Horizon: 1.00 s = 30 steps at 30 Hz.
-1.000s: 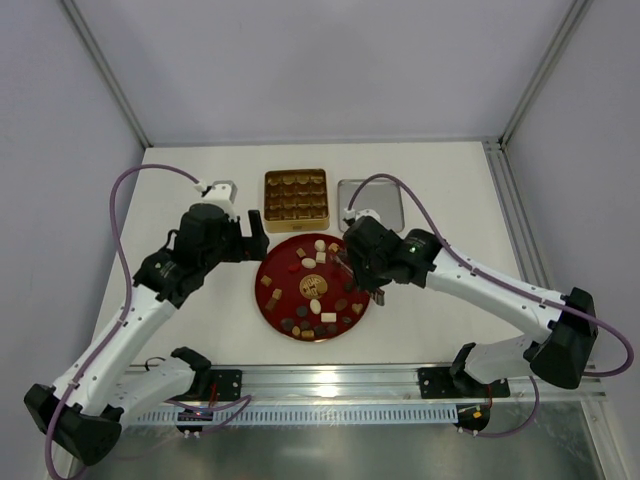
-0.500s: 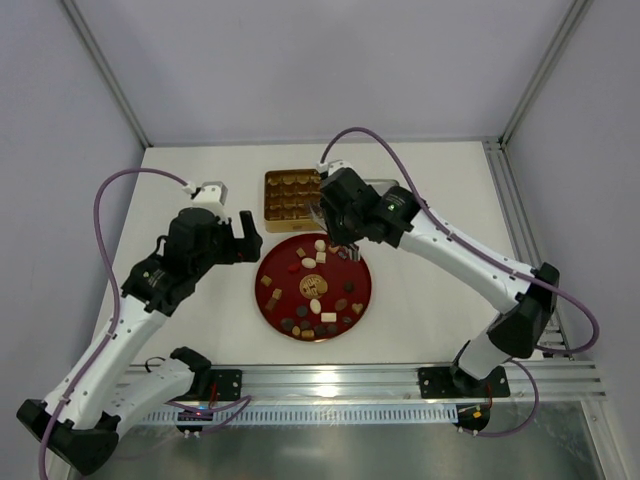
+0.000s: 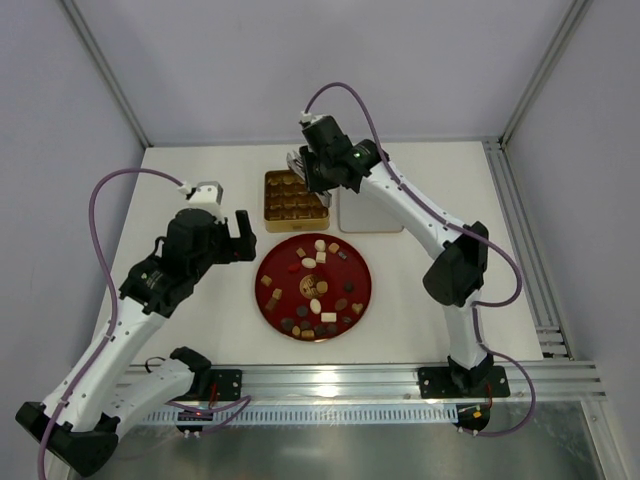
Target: Pack the chocolate
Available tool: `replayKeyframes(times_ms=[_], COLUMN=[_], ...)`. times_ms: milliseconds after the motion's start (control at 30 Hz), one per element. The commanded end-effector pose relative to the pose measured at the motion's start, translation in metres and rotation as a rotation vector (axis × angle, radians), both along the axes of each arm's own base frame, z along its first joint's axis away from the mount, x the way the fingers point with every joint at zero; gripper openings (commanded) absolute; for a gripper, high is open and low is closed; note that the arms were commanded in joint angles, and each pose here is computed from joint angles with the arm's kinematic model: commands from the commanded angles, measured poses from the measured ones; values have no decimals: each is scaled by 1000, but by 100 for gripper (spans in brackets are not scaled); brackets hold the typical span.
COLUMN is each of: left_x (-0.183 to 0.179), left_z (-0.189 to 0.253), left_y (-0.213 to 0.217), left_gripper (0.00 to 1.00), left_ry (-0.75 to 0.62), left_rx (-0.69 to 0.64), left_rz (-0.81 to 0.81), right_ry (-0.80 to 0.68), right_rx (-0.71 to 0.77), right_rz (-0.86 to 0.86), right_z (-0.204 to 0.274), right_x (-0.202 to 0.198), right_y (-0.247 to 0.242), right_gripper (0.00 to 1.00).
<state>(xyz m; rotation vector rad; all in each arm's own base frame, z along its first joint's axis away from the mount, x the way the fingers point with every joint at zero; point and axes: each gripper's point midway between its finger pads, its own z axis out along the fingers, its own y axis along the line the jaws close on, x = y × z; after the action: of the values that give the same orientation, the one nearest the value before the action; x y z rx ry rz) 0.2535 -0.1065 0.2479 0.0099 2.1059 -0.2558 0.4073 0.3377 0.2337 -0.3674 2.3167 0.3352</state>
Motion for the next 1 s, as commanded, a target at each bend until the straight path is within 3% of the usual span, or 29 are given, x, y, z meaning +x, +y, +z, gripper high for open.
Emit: replayKeyframes(times_ms=[0, 967], left_x=[5, 8], left_z=[13, -3], left_y=[6, 10], left_gripper=[100, 100], left_ry=[-54, -45], left_rx=[9, 48], left_rz=[25, 40], right_ry=[-56, -18], right_rx=[75, 125], right_rz=[37, 58], right_z=[18, -53], right_x=[17, 45], right_y=[20, 63], right_gripper=[25, 25])
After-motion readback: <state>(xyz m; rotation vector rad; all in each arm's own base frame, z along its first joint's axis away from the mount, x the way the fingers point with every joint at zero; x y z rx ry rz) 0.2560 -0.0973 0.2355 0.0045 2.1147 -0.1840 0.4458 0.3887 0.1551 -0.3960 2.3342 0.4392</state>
